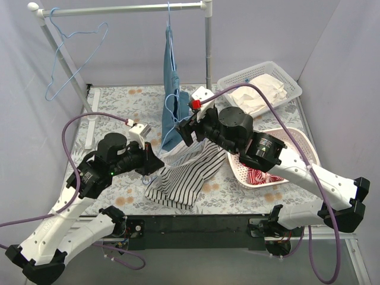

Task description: Place the tank top on the hanger

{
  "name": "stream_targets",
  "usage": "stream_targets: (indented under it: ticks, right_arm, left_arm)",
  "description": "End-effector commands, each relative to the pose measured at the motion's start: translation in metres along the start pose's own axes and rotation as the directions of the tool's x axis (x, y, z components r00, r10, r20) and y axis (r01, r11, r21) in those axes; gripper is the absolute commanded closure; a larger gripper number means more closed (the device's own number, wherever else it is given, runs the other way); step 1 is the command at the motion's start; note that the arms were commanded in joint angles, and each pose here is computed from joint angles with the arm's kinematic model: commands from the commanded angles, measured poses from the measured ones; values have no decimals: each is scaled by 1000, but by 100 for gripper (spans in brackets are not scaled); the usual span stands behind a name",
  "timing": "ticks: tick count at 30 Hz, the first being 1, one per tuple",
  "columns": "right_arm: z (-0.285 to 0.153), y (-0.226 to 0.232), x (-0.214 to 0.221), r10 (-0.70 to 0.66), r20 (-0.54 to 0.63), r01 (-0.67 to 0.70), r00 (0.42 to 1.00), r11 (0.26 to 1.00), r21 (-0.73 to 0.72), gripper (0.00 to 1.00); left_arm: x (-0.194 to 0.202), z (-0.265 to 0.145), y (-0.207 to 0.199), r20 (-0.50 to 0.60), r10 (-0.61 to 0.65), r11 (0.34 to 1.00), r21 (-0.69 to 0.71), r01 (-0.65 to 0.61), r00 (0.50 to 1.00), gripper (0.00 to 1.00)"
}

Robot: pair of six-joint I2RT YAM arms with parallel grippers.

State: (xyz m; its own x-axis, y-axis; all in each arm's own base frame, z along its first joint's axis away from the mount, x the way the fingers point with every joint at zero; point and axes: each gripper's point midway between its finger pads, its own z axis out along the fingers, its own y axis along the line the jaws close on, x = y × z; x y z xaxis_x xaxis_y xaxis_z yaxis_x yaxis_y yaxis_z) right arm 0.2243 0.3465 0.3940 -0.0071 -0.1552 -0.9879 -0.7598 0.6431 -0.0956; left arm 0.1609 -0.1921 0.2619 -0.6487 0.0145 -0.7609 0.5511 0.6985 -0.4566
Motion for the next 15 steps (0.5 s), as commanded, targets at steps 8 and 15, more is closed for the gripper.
stream_targets:
  ticks: [8,15]
  right_arm:
    - [-33,-33,0,160,78,-172,984,970,172,14]
    - [-52,-52,16,201,111,-224,973,937,267,14]
  left_arm:
    - [6,-31,6,60,-99,991,-80,104,993,100]
    - [3,-75,5,129,-131,980,-130,148,983,100]
